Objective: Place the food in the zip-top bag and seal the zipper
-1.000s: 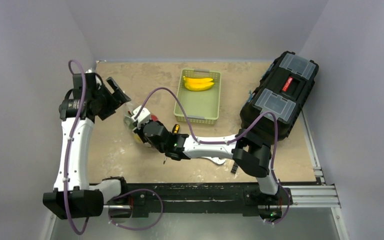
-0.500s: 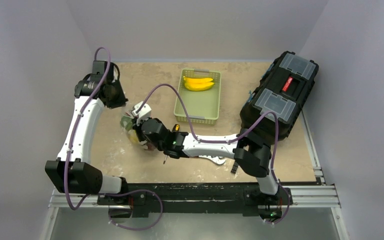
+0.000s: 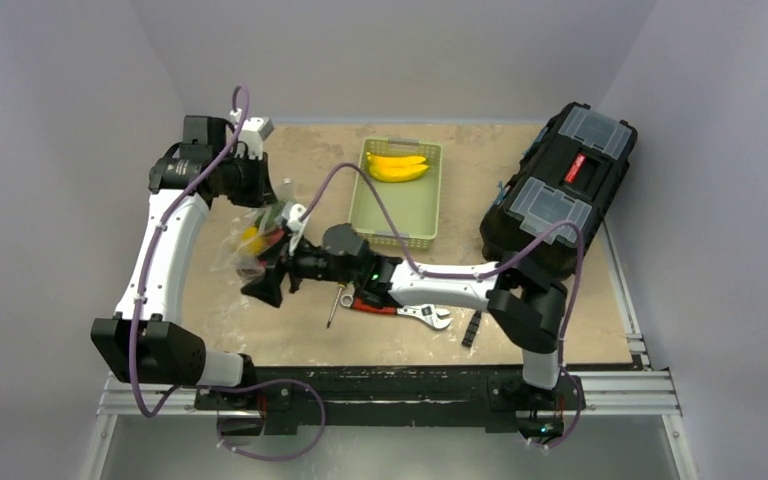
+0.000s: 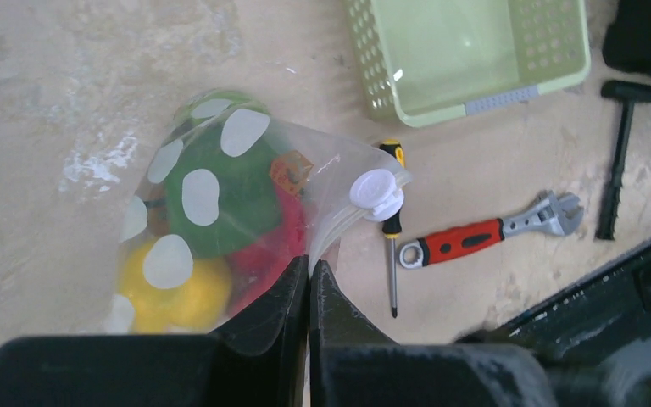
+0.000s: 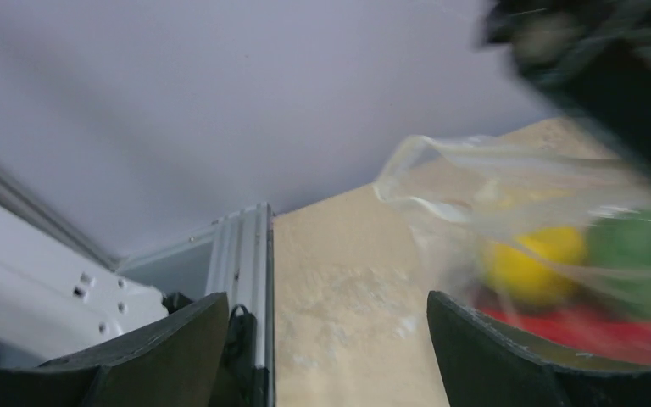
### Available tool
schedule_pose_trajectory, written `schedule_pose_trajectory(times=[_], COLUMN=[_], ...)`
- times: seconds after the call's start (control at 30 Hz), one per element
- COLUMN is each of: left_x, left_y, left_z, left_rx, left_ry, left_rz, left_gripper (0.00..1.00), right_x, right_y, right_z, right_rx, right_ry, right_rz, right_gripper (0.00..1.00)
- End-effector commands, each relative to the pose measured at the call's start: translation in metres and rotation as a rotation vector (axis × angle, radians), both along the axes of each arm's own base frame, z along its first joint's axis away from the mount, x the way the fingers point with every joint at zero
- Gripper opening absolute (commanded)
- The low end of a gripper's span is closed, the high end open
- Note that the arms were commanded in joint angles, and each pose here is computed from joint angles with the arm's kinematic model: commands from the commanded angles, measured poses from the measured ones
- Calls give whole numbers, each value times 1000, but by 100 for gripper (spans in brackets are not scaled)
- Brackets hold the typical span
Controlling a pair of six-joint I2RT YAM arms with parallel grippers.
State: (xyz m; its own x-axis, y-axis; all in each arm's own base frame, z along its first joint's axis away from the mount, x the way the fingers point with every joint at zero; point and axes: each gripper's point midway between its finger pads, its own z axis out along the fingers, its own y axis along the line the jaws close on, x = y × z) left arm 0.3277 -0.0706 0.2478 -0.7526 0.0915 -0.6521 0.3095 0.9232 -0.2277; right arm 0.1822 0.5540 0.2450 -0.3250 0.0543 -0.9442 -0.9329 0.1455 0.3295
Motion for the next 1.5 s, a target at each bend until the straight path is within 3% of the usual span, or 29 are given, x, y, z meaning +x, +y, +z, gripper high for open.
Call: schedule_pose_trajectory(times=[0.0, 0.13, 0.3, 0.67, 0.8, 0.87, 1.03, 1.27, 1.43, 1.47], left_x=[-13, -21, -33, -38, -40, -41, -41, -41, -44, -45], left_y=[-25, -34, -44, -45, -49, -51, -53, -53, -57, -58], left_z=[-3, -9, -3, 5, 4, 3, 1, 1, 5, 7], left_rx=[-84, -135, -173, -160, -183, -192, -207, -211, -234, -241], left_ry=[-10, -32, -113, -182, -183, -184, -193, -186, -192, -195], left_rz=[-179, -211, -280, -325, -342, -343, -341, -337, -353, -357], left_gripper=[0, 0, 0, 0, 0, 0, 0, 0, 0, 5], right_x=[34, 66, 90, 104, 109, 114, 121, 130, 134, 132], right_y=[-71, -108, -115, -122, -114, -112, -111, -113, -105, -102], right_z=[47, 38, 29, 39, 33, 28, 37, 20, 21, 21], right_rx=[108, 18, -114, -114, -169, -220, -251, -388, -360, -346], right_ry=[-96, -186, -361, -728, -750, -768, -836, -893, -887, -884], right_rz=[120, 71, 36, 119, 181, 208, 188, 177, 169, 178], right_gripper=[86, 89, 88, 75, 70, 56, 46, 47, 46, 46])
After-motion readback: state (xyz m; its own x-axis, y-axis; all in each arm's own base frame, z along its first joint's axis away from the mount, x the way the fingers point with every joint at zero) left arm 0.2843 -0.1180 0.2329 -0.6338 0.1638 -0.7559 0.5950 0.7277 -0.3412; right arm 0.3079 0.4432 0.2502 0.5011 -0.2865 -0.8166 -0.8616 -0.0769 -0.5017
